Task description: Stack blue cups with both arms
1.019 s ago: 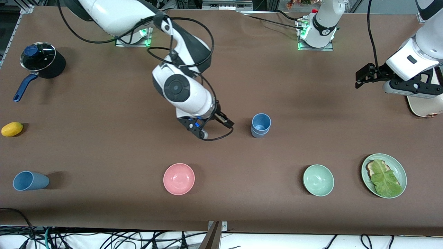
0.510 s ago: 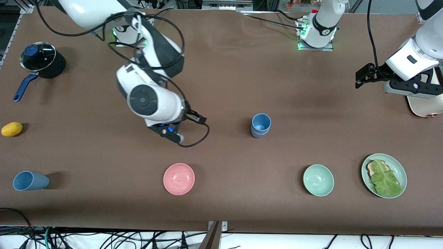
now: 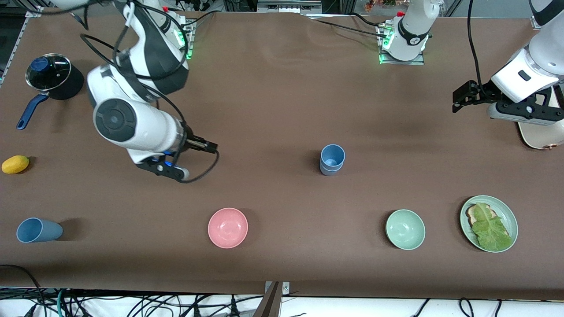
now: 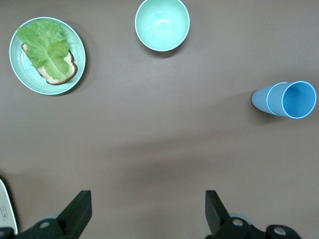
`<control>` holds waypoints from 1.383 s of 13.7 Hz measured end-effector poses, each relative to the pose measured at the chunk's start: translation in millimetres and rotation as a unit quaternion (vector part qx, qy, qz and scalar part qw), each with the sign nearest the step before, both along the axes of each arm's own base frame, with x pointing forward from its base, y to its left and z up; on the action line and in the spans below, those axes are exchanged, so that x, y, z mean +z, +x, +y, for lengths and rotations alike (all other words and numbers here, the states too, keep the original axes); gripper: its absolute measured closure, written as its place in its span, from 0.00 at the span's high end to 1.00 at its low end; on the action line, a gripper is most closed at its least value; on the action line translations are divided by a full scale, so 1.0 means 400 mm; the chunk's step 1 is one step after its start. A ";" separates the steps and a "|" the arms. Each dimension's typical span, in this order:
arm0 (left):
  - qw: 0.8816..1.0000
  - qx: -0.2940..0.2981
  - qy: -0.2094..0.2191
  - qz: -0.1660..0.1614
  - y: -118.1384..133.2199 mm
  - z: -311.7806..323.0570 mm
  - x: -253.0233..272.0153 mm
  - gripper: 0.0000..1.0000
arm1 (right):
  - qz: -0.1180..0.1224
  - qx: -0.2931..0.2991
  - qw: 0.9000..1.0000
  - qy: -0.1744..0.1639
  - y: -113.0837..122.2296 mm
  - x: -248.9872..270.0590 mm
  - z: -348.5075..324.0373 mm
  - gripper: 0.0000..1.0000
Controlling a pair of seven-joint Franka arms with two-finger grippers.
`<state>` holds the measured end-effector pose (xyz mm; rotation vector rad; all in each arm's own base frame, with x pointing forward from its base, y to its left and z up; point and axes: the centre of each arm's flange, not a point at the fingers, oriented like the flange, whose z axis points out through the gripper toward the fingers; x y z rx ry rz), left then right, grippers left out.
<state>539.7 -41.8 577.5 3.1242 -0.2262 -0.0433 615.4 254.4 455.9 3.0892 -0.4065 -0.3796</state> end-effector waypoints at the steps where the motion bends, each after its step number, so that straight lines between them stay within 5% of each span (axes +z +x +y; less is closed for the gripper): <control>1: 1.000 0.000 0.000 0.000 0.000 0.000 0.000 1.00 | -0.005 0.010 1.000 -0.005 -0.013 0.016 -0.044 1.00; 11: 1.000 0.005 0.000 0.000 0.000 0.003 -0.001 1.00 | -0.067 0.102 0.992 -0.010 -0.129 0.232 -0.526 1.00; 19: 1.000 0.006 0.000 0.000 -0.001 0.002 0.000 1.00 | -0.074 0.115 0.991 -0.006 -0.187 0.329 -0.651 1.00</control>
